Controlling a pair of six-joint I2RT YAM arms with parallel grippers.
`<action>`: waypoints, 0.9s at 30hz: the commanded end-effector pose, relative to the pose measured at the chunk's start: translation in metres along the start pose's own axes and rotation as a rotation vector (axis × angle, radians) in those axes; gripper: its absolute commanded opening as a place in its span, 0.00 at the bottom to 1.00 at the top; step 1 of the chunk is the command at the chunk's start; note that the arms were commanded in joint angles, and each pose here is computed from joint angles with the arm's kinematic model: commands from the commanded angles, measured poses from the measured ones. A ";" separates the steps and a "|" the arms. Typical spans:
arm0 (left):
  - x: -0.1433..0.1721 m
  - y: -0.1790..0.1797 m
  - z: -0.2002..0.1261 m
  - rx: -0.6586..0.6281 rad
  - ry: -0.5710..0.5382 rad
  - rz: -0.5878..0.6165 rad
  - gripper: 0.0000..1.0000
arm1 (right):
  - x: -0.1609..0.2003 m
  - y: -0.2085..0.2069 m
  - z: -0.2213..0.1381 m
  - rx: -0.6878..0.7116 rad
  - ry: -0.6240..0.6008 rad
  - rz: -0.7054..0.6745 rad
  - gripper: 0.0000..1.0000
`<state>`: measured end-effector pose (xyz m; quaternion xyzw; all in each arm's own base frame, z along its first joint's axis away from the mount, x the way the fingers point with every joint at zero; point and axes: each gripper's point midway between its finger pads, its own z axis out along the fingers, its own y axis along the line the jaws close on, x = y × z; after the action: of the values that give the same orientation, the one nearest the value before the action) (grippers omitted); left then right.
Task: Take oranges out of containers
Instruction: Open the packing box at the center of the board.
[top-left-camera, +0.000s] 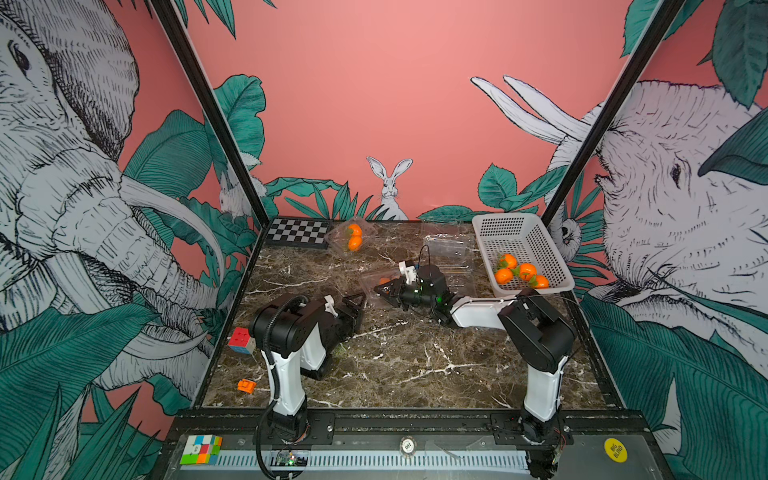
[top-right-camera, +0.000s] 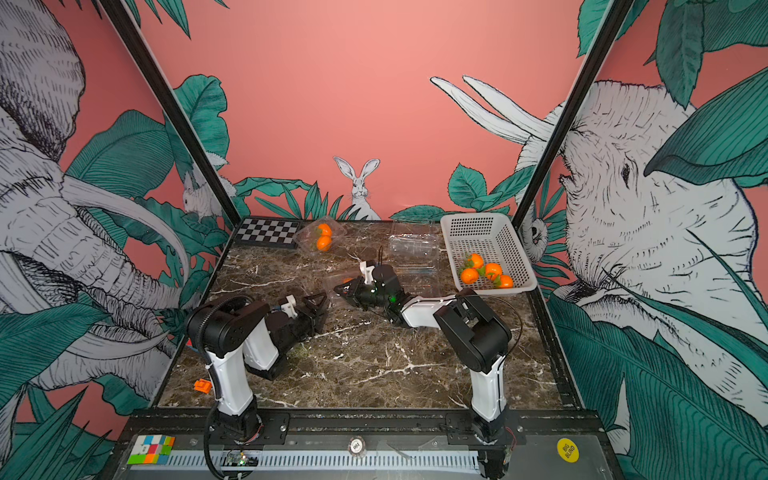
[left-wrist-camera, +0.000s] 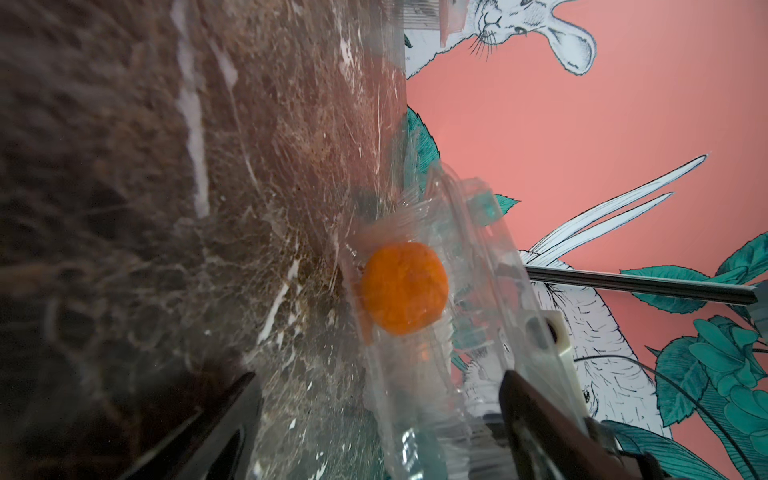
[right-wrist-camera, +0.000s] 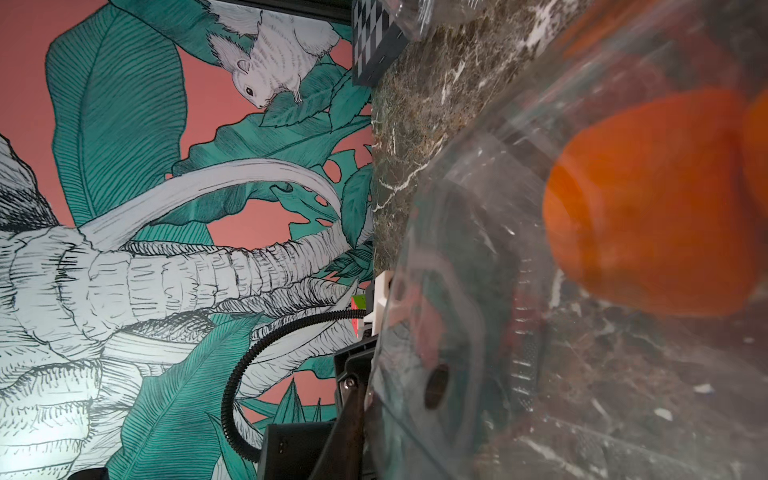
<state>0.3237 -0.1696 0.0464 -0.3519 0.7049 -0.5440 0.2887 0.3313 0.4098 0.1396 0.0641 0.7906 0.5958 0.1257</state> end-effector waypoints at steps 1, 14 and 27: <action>0.011 0.098 -0.032 -0.350 0.021 -0.018 0.90 | 0.005 -0.001 -0.002 0.011 0.053 -0.029 0.17; 0.010 0.103 -0.028 -0.361 0.025 -0.021 0.86 | 0.001 0.008 -0.003 -0.013 0.046 -0.020 0.18; 0.011 0.102 -0.029 -0.359 0.025 -0.020 0.82 | -0.009 0.023 -0.001 -0.103 0.015 0.043 0.18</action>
<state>0.3226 -0.1702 0.0414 -0.3478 0.7110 -0.5423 0.2817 0.3363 0.4087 0.1476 0.0817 0.7775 0.6154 0.1002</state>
